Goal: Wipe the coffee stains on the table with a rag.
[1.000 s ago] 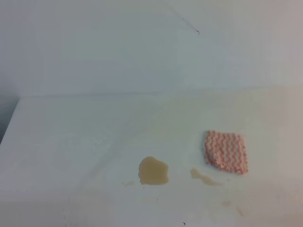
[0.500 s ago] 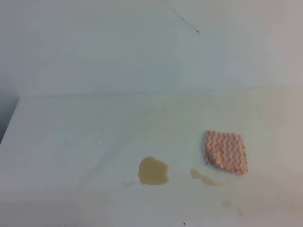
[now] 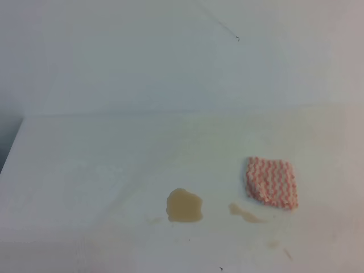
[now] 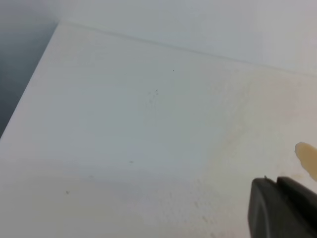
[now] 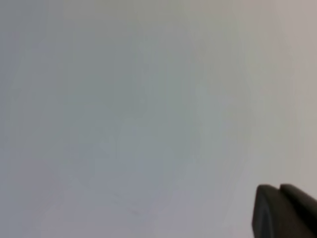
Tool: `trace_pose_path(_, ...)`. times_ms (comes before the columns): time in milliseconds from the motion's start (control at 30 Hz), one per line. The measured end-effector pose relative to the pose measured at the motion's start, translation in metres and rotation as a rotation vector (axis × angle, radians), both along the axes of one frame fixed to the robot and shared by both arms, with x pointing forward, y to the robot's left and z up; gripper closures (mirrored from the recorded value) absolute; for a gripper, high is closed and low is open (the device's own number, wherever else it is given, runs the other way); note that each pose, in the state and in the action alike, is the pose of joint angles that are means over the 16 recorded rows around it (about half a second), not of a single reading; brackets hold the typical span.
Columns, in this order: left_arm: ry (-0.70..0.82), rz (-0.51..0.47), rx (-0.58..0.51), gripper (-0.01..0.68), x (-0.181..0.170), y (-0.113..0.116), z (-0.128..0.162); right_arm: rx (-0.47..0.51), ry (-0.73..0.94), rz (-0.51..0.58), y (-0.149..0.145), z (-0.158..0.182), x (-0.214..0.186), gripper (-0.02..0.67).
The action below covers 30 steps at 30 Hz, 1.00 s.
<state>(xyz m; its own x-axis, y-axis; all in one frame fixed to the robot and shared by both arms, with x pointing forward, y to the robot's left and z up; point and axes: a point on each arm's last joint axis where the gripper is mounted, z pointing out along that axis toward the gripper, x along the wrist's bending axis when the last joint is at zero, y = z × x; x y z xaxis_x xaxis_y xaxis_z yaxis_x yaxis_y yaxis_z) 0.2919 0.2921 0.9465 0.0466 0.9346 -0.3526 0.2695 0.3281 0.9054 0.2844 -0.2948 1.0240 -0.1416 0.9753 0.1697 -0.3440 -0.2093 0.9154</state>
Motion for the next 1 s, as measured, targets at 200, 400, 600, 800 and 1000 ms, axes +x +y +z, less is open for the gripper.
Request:
trace_pose_path(200, 0.0, 0.0, 0.0, 0.672, 0.0, 0.0, 0.0, 0.028, -0.004, 0.007, -0.001, 0.035, -0.005, 0.652)
trace_pose_path(400, 0.0, 0.0, 0.0, 0.672, 0.0, 0.0, 0.0, -0.022, 0.157, -0.013, -0.001, 0.077, 0.001, 0.652)
trace_pose_path(600, 0.0, 0.0, 0.0, 0.672, 0.0, 0.0, 0.0, -0.04, 0.439, 0.0, 0.002, 0.106, 0.028, 0.652)
trace_pose_path(800, 0.0, 0.0, 0.0, 0.672, 0.0, 0.0, 0.0, 0.003, 0.697, 0.054, 0.009, 0.115, 0.063, 0.652)
trace_pose_path(1000, 0.0, 0.0, 0.0, 0.672, 0.0, 0.0, 0.0, 0.013, 0.851, 0.136, 0.019, 0.11, 0.093, 0.652)
